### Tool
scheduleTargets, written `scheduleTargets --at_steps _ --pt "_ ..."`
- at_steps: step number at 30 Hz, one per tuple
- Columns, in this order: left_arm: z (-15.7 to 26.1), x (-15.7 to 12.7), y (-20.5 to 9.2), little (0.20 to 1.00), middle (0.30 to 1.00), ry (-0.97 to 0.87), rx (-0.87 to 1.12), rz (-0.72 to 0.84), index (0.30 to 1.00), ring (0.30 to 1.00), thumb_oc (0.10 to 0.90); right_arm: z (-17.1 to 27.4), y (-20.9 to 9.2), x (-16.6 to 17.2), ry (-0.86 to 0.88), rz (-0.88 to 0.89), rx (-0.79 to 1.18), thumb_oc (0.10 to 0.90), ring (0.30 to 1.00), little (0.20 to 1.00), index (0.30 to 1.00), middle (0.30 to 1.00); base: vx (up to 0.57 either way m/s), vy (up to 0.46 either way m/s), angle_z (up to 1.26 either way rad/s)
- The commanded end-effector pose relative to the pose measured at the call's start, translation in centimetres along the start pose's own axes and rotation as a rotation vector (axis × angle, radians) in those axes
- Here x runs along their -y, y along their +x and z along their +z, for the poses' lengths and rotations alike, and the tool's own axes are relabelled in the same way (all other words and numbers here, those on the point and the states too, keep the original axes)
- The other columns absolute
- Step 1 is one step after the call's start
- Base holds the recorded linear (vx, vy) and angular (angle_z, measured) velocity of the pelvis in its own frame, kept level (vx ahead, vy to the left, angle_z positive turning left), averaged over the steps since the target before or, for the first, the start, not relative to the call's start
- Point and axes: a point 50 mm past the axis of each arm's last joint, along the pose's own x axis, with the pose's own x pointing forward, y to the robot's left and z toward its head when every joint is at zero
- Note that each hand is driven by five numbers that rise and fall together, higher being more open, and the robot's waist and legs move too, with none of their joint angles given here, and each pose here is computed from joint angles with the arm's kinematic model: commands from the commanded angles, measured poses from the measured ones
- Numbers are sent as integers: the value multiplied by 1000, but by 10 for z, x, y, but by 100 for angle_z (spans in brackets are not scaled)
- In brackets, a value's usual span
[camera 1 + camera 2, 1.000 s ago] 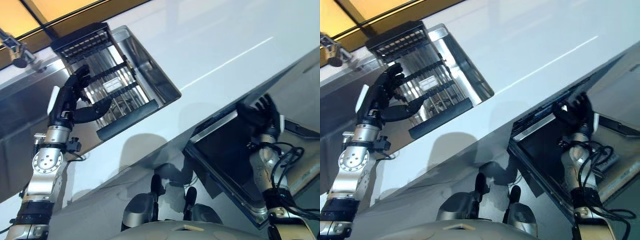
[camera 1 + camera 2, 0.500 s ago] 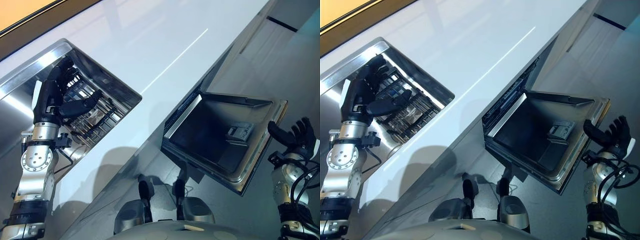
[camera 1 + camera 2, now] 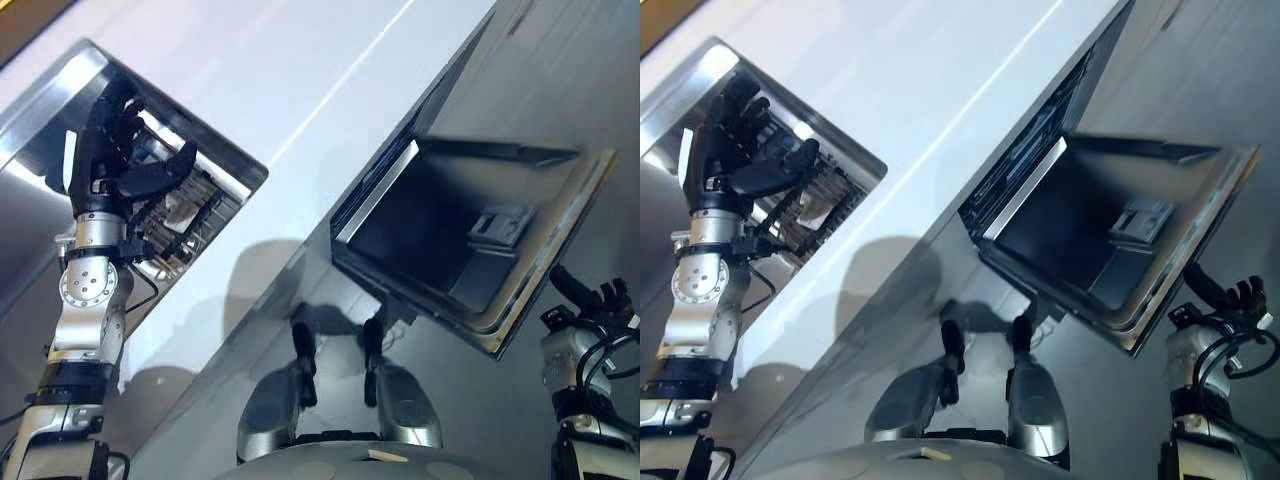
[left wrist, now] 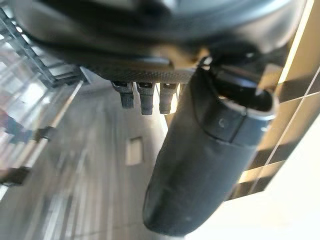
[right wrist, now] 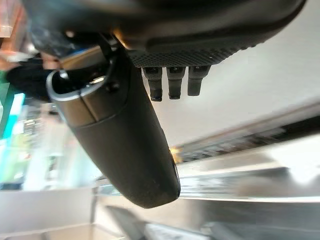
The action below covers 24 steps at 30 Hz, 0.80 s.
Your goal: Pick up plates and place into dishwasher.
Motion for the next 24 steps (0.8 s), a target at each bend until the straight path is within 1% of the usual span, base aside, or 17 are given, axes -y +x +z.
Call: scheduleTargets --at_steps 1,4,9,11,13,16,20,21,22,23,24 --pt "49 -8 22 900 900 -39 281 57 900 900 800 46 10 4 91 41 150 800 900 900 900 900 -45 -37 1" --pt "57 -8 27 900 900 -36 314 76 900 900 800 38 12 3 167 95 89 800 900 900 900 900 0 0 0" --pt "63 -10 30 900 900 -33 338 94 900 900 800 29 16 9 223 140 -8 800 900 900 900 900 -3 15 12" --pt "66 -10 31 900 900 -35 344 93 900 900 800 28 18 11 243 188 -43 800 900 900 900 900 19 20 8" --pt "68 -10 32 900 900 -35 346 89 900 900 800 26 17 4 260 279 -76 800 900 900 900 900 21 26 8" --pt "70 -11 32 900 900 -23 346 81 900 900 800 24 13 -8 290 440 -108 800 900 900 900 900 6 9 2" --pt "70 -16 30 900 900 -10 343 85 900 900 800 24 -5 -42 271 770 -124 800 900 900 900 900 8 4 0" --pt "70 -17 29 900 900 -5 344 86 900 900 800 24 -13 -54 262 873 -127 800 900 900 900 900 0 0 0" --pt "71 -18 29 900 900 -1 345 86 900 900 800 23 -18 -60 254 930 -131 800 900 900 900 900 0 0 0" --pt "70 -20 27 900 900 8 347 83 900 900 800 25 -32 -75 238 1068 -125 800 900 900 900 900 0 0 0" --pt "70 -21 27 900 900 15 350 82 900 900 800 27 -42 -86 232 1164 -120 800 900 900 900 900 7 -11 -4"
